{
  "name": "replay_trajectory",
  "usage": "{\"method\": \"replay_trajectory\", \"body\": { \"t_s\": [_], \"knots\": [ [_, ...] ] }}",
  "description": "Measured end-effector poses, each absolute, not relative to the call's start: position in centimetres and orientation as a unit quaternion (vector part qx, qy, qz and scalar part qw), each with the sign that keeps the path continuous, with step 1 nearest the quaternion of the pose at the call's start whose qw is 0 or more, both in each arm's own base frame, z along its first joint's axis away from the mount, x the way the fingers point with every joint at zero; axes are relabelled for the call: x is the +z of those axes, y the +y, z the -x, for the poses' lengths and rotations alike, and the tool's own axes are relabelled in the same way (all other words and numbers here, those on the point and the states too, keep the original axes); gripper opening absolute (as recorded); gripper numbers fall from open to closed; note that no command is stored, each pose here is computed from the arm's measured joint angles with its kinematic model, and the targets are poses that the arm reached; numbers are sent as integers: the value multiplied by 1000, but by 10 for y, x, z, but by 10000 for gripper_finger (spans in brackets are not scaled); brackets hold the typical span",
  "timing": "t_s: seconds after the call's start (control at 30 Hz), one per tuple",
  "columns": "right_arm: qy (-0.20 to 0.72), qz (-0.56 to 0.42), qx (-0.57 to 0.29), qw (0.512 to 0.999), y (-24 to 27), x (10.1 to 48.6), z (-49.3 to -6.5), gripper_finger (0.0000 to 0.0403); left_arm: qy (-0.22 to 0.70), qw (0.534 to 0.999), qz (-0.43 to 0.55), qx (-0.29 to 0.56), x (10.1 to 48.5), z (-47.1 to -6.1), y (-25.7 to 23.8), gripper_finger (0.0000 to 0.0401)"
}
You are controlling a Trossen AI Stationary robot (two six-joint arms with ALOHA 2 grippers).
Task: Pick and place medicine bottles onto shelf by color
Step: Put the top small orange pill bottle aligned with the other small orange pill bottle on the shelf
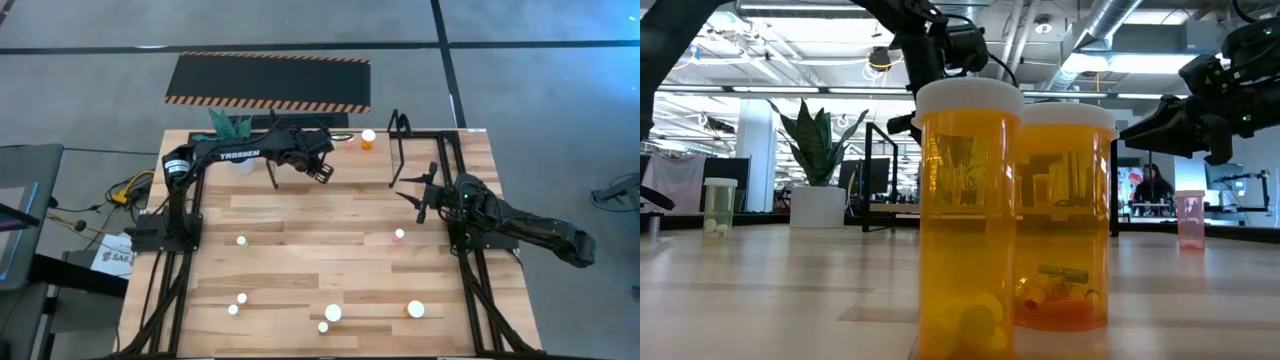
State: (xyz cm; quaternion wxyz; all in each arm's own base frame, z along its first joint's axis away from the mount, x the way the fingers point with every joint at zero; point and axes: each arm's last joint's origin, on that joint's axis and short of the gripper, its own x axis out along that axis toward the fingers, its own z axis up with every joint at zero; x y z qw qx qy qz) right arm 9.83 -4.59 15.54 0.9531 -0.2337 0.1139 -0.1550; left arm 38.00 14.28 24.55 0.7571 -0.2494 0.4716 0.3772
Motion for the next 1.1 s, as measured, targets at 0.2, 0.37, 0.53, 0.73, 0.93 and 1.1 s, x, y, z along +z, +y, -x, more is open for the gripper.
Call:
{"method": "replay_trajectory", "body": {
  "t_s": [0.2, 0.37, 0.53, 0.73, 0.93, 1.1],
  "knots": [
    [114, 234, -155, 953, -46, 155, -98, 207, 474, 763, 205, 388, 246, -380, 144, 103],
    [114, 234, -155, 953, -46, 155, -98, 207, 472, 774, 197, 374, 246, -379, 154, 104],
    [114, 234, -155, 953, -46, 155, -98, 207, 490, 768, 211, 354, 233, -380, 166, 104],
    [115, 233, -155, 953, -46, 155, -98, 207, 497, 761, 232, 346, 222, -380, 179, 105],
    [114, 234, -155, 953, -46, 155, -98, 207, 493, 772, 206, 344, 223, -380, 184, 105],
    [114, 234, -155, 953, -46, 155, -98, 207, 486, 783, 192, 339, 224, -380, 190, 105]
  ]
}}
